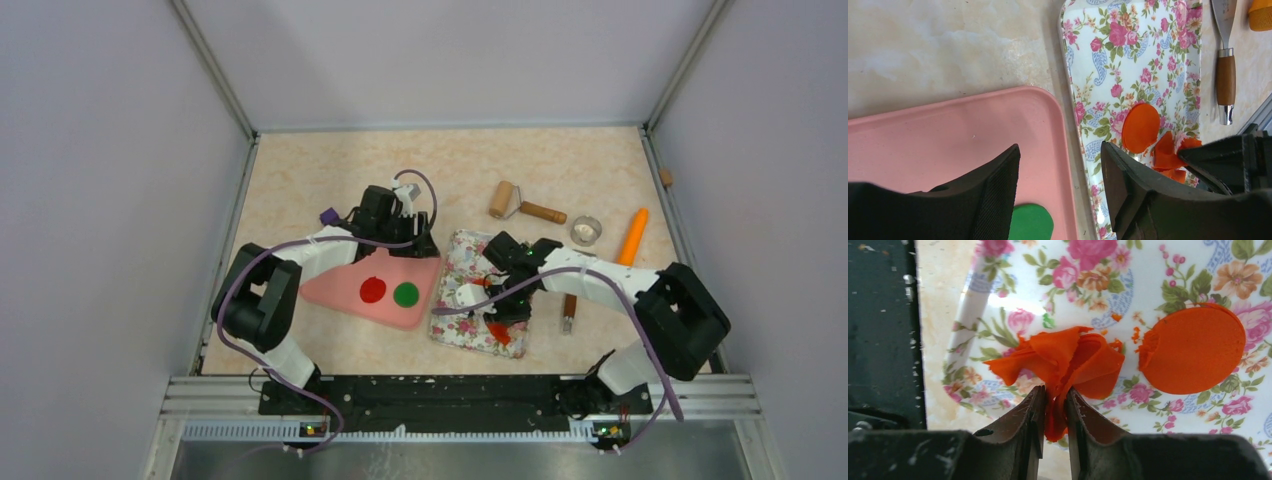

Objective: Roll out the dumpling wrappers from the dough

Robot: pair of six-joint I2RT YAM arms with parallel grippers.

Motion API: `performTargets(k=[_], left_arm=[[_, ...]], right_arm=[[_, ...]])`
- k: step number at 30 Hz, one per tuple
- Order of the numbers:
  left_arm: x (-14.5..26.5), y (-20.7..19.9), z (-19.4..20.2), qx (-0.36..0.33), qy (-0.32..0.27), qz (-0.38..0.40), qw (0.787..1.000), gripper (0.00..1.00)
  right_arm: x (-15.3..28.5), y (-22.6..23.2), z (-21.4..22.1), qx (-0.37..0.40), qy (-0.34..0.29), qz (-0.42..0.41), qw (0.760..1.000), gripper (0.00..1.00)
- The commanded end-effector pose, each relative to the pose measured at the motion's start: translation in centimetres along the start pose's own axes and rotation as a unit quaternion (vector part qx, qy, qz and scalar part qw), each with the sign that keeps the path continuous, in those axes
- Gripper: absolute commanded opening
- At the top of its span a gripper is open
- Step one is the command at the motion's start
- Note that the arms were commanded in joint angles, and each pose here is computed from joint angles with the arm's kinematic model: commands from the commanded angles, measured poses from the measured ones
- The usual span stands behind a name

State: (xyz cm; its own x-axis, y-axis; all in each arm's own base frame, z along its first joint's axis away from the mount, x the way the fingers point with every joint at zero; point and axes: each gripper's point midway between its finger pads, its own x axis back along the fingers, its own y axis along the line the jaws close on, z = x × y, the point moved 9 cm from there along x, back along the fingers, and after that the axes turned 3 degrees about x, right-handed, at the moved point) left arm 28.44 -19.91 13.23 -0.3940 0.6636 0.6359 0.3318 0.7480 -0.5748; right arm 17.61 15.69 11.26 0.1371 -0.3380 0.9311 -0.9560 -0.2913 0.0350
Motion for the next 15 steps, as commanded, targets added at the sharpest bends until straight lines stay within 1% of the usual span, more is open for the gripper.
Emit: performTargets(k=[1,7,12,15], left_arm=[[0.4,-0.4,-0.9,-0.010,-0.026,0.010,1.000,0.64],[0.1,-0.3,-0.8,-0.006,-0.024,0.008,1.000,0.64],[0.0,-0.3,-0.9,-0.004,-0.022,0.010,1.000,0.64],[-0.1,-0.2,-0.8,-0.003,-0.022,0.007,1.000,0.64]], right_arm=[[2.0,2.0,-1.6,0.019,-0.030,-0.007,0.999,0.22],[3.7,4.0,-2.0,0.013,-0.037,-0.024,0.999,0.20],[3.6,5.1,-1.7,0.006,-0.042,-0.040,0.998,0.20],[3.0,4.8,-1.7,-0.005,-0.051,-0.023,0.998,0.20]])
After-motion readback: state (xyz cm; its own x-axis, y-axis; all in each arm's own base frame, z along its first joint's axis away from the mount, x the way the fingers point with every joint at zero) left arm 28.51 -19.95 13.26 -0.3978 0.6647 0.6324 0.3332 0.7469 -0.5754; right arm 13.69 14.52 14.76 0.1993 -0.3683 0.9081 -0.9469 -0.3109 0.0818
